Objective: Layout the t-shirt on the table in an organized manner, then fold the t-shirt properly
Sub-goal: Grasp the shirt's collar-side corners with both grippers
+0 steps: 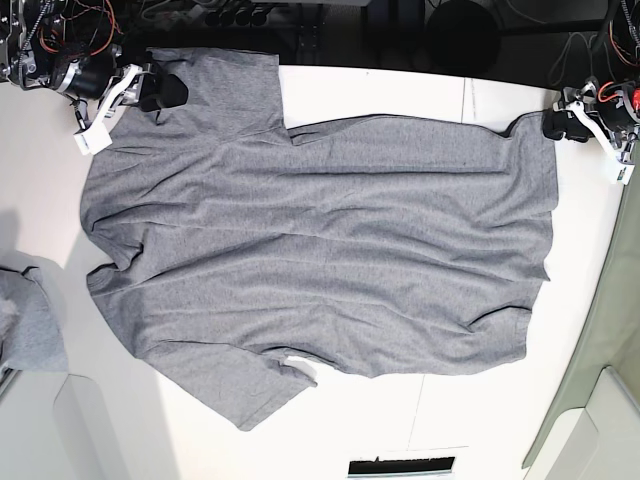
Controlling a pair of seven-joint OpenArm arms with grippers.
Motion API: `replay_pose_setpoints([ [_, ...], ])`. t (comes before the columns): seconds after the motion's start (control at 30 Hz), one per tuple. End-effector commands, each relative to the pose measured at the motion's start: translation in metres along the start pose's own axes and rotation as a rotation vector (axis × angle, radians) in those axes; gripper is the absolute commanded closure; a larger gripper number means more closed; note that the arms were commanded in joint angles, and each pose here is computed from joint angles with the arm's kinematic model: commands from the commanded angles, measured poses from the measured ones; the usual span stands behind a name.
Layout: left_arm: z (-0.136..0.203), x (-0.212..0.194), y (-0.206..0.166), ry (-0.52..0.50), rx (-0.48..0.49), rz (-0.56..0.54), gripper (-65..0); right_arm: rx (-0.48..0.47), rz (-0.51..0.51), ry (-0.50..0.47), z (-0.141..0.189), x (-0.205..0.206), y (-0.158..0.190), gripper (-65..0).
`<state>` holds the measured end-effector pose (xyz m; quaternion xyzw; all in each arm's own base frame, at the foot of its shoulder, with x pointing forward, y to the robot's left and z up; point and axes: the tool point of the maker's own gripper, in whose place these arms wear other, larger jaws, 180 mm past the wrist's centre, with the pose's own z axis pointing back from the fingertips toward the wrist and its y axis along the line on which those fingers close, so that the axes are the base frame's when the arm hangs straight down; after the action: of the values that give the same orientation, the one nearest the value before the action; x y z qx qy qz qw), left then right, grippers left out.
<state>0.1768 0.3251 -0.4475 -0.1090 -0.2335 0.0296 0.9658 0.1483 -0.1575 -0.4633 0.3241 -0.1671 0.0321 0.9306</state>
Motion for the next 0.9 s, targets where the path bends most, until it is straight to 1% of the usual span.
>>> replay_pose_setpoints([
  [0.0, 0.003, 0.009, -0.001, -0.028, -0.011, -0.014, -37.2, -0.027, 0.015, 0.021, 0.004, -0.002, -0.006, -29.1],
  [0.07, -0.002, 0.002, -0.015, -0.015, -0.062, -0.037, -37.2, -0.027, 0.015, 0.021, 0.004, -0.002, -0.006, -29.1],
  [0.17, -0.009, -0.008, -0.027, 0.013, -0.091, -0.045, -37.2, -0.027, 0.015, 0.020, 0.004, -0.002, -0.006, -29.0],
  [0.23, -0.014, -0.016, -0.035, 0.047, -0.109, -0.077, -37.1, -0.026, 0.014, 0.020, 0.004, -0.002, -0.006, -28.9],
  [0.27, -0.017, -0.022, -0.040, 0.070, -0.119, -0.102, -36.9, -0.024, 0.013, 0.018, 0.004, -0.001, -0.005, -27.7],
  [0.3, -0.020, -0.028, -0.045, 0.097, -0.129, -0.133, -35.2, -0.024, 0.012, 0.018, 0.004, -0.001, -0.005, -24.0],
  [0.33, -0.022, -0.034, -0.050, 0.119, -0.140, -0.163, -29.9, -0.025, 0.011, 0.017, 0.004, -0.001, -0.005, -18.2],
  [0.4, -0.026, -0.039, -0.057, 0.135, -0.159, -0.209, -14.2, -0.028, 0.007, 0.003, 0.004, 0.001, -0.006, -3.3],
  [0.43, -0.028, -0.039, -0.060, 0.127, -0.164, -0.216, -7.8, -0.028, 0.007, -0.008, 0.004, 0.003, -0.006, 0.0],
  [0.47, -0.028, -0.037, -0.061, 0.116, -0.167, -0.217, -2.8, -0.028, 0.008, -0.011, 0.004, 0.004, -0.006, 0.0],
  [0.5, -0.028, -0.034, -0.061, 0.104, -0.169, -0.215, 0.0, -0.029, 0.008, -0.010, 0.004, 0.004, -0.006, 0.0],
  [0.6, -0.022, -0.022, -0.061, 0.072, -0.179, -0.218, 0.0, -0.036, 0.002, -0.009, 0.006, 0.003, -0.009, 0.0],
  [0.73, -0.005, 0.009, -0.063, -0.004, -0.215, -0.202, 0.0, -0.053, -0.019, -0.026, 0.017, 0.007, -0.016, 0.0],
  [0.87, 0.014, 0.023, -0.064, -0.028, -0.210, -0.242, 0.0, -0.051, -0.040, -0.054, 0.033, 0.014, -0.019, 0.0],
])
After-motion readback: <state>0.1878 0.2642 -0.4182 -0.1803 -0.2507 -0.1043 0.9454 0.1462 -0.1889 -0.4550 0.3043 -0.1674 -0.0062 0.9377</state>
